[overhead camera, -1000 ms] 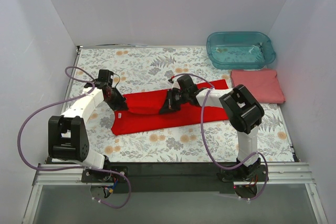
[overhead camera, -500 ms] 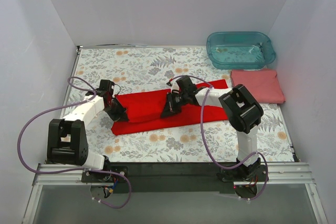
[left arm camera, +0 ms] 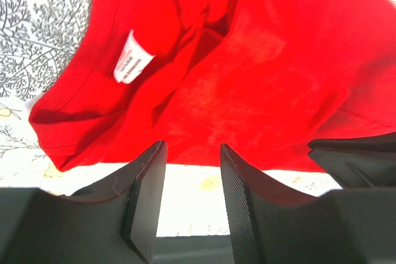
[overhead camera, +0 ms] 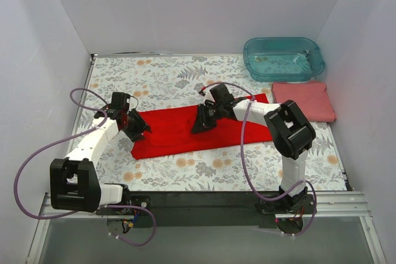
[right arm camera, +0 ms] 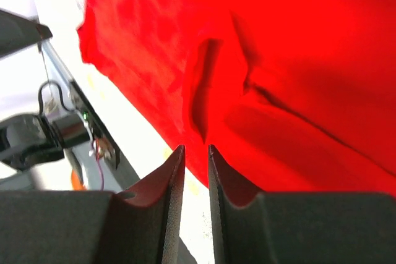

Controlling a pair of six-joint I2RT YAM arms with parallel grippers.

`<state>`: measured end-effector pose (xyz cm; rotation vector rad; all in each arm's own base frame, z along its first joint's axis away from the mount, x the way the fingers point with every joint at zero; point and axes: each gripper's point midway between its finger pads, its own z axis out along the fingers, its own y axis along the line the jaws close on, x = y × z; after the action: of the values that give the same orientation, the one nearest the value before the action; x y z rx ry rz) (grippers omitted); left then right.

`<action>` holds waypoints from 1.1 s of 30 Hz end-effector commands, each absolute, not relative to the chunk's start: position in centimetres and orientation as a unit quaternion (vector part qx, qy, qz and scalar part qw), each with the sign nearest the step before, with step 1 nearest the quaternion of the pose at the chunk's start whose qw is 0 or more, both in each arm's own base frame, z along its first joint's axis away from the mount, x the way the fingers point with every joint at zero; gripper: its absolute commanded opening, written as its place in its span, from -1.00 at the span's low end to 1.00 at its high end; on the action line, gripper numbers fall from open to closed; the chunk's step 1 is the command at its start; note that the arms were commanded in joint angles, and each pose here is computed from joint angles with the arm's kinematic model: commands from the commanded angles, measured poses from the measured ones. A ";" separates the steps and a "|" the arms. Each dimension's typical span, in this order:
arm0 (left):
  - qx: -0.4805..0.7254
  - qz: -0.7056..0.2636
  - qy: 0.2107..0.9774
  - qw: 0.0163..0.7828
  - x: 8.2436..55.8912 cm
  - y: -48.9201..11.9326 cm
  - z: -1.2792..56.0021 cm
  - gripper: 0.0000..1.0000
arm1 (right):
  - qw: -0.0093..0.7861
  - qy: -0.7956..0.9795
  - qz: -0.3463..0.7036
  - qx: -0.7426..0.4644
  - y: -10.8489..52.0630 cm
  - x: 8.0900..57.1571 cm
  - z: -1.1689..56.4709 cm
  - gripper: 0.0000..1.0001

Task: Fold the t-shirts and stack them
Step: Fold the tshirt

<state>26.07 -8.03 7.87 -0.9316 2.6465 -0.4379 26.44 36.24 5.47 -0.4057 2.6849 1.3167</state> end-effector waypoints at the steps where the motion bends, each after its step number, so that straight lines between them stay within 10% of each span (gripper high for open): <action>1: -0.323 -0.159 0.912 0.197 27.9 -7.7 10.1 -0.24 | 0.152 0.873 0.439 -0.150 36.7 29.8 10.3 -0.46; 17: -0.322 -0.118 0.925 0.166 30.8 -8.6 3.6 -0.69 | 0.141 0.839 0.498 -0.171 43.9 31.6 10.0 -0.49; 33: -0.338 -0.044 0.930 0.138 31.1 -6.1 -1.5 -0.80 | 0.177 0.857 0.463 -0.142 32.0 35.4 5.1 -0.52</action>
<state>30.79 -8.84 1.51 -0.9764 2.6702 -0.3521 34.09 33.83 3.28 -0.3282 2.5213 1.3720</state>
